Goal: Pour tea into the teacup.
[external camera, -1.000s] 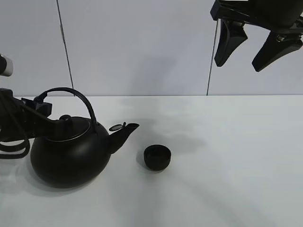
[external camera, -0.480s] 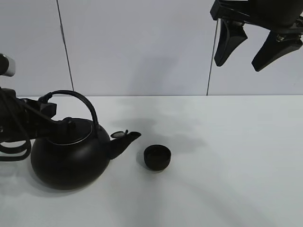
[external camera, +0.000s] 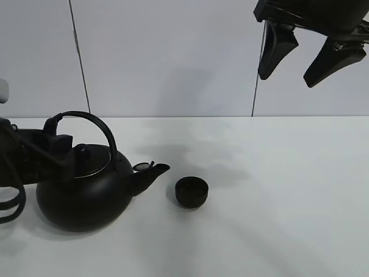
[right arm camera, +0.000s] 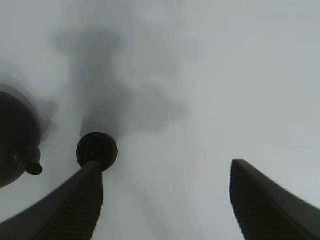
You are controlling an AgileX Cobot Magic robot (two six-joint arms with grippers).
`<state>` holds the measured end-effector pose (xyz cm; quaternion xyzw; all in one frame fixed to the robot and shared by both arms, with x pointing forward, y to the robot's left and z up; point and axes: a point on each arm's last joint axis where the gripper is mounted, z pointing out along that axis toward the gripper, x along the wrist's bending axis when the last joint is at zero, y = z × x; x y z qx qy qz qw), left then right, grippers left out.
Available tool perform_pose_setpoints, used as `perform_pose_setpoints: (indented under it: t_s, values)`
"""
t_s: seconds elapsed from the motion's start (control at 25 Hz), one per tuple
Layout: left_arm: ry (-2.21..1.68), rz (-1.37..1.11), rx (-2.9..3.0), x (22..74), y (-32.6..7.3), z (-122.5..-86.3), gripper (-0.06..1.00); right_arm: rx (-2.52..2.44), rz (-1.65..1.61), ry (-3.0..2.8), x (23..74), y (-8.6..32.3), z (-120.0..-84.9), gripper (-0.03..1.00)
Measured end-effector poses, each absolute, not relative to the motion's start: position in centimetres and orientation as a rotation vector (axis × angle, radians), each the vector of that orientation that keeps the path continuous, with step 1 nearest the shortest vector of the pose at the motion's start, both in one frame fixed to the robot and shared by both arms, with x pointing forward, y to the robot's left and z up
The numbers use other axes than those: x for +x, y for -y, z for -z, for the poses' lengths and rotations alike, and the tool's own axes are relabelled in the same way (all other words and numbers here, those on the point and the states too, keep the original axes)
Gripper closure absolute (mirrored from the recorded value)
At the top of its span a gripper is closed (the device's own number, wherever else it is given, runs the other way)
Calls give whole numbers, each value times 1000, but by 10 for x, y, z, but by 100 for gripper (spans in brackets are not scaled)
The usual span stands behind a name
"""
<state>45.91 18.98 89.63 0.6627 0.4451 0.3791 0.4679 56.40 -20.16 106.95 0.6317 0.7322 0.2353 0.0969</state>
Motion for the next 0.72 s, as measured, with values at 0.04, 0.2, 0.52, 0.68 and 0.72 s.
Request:
perform_pose_setpoints:
  t_s: [0.04, 0.2, 0.52, 0.68, 0.72]
  values:
    - [-1090, -919, 1634, 456, -189, -895, 61, 1874, -700, -2168, 564, 201, -1070, 47]
    - [-1126, -877, 1577, 447, -191, -902, 61, 1873, -707, -2165, 564, 201, -1070, 47]
    - [-1104, -832, 1431, 428, -200, -937, 58, 1873, -709, -2164, 564, 201, -1070, 47]
    - [-1161, -737, 1433, 426, -198, -953, 53, 1873, -710, -2163, 564, 201, -1070, 47]
    - [-1173, -709, 1446, 427, -196, -958, 52, 1873, -710, -2163, 564, 201, -1070, 47]
